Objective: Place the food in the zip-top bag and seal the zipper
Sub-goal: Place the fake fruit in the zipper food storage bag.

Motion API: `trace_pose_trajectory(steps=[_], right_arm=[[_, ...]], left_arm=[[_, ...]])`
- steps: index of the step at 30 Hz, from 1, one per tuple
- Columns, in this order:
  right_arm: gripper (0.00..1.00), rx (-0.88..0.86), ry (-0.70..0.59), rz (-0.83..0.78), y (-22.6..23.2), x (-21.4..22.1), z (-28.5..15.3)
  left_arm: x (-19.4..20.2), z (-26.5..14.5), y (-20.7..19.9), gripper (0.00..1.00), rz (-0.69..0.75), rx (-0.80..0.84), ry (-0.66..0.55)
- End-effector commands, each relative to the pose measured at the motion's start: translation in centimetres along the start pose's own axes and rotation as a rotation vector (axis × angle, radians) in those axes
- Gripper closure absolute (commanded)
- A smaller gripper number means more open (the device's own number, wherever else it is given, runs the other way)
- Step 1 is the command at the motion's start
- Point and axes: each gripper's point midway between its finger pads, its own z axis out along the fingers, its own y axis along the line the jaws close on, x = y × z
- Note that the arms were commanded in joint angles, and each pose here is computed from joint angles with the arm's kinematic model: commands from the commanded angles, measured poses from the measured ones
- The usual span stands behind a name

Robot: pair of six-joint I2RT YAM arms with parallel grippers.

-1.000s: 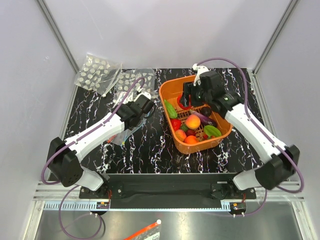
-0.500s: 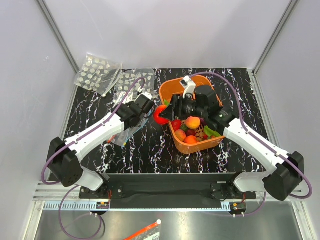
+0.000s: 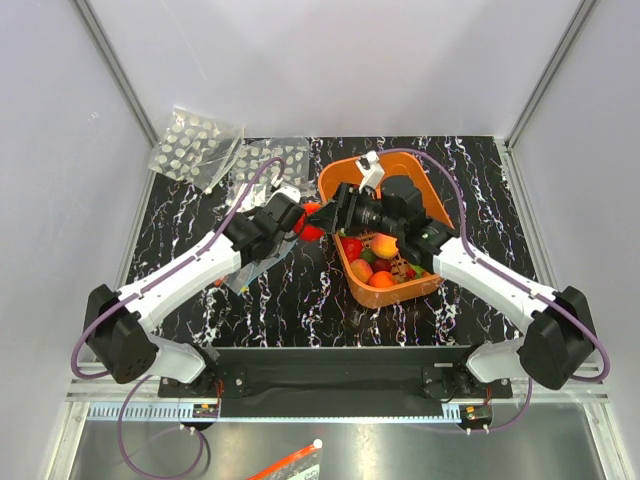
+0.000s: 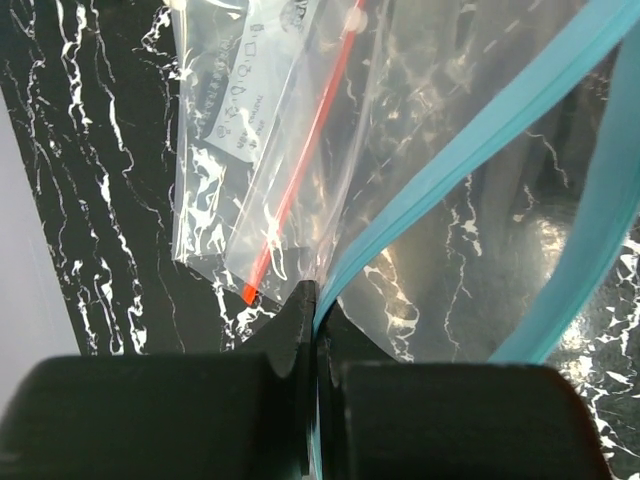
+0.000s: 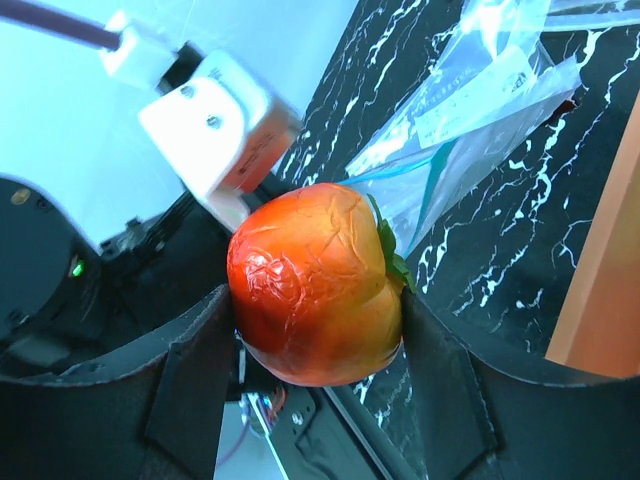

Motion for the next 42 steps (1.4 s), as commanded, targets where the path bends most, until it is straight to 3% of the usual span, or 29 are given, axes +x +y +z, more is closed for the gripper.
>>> trace_pose_trajectory(steps=[1, 21, 25, 28, 29, 31, 32, 36, 42], right_arm=[[0.53, -0.029, -0.08, 0.056, 0.9, -0.8, 1.6], [0.55, 0.215, -0.059, 0.13, -3.5, 4.7, 5.8], [0.51, 0.227, -0.051, 0.097, -3.2, 5.1, 6.9], [0.43, 0.246, -0.043, 0.066, -3.1, 5.3, 7.3], [0.24, 0.251, -0.046, 0.062, -3.1, 5.3, 7.3], [0.03, 0.261, -0.05, 0.047, -3.1, 5.2, 7.0], [0.0, 0.269, -0.06, 0.04, -3.0, 5.1, 6.8], [0.01, 0.281, -0.069, -0.007, -2.1, 4.1, 5.0], [0.12, 0.326, -0.067, -0.1, -0.8, 2.0, 2.1]], left_arm=[[-1.3, -0.9, -0.8, 1.0, -0.032, 0.049, -0.055], [-2.1, -1.8, -1.4, 1.0, -0.054, 0.114, -0.098], [-2.8, -2.6, -2.3, 1.0, -0.066, 0.175, -0.099], [-3.3, -3.7, -2.3, 1.0, -0.08, 0.206, -0.1], [-3.5, -4.0, -2.3, 1.0, -0.082, 0.213, -0.106], [-3.8, -4.5, -1.9, 1.0, -0.099, 0.222, -0.119], [-3.7, -4.5, -1.8, 1.0, -0.102, 0.221, -0.115], [-2.9, -3.8, -1.2, 1.0, -0.11, 0.213, -0.095], [-2.2, -3.0, -0.2, 1.0, -0.11, 0.159, -0.095]])
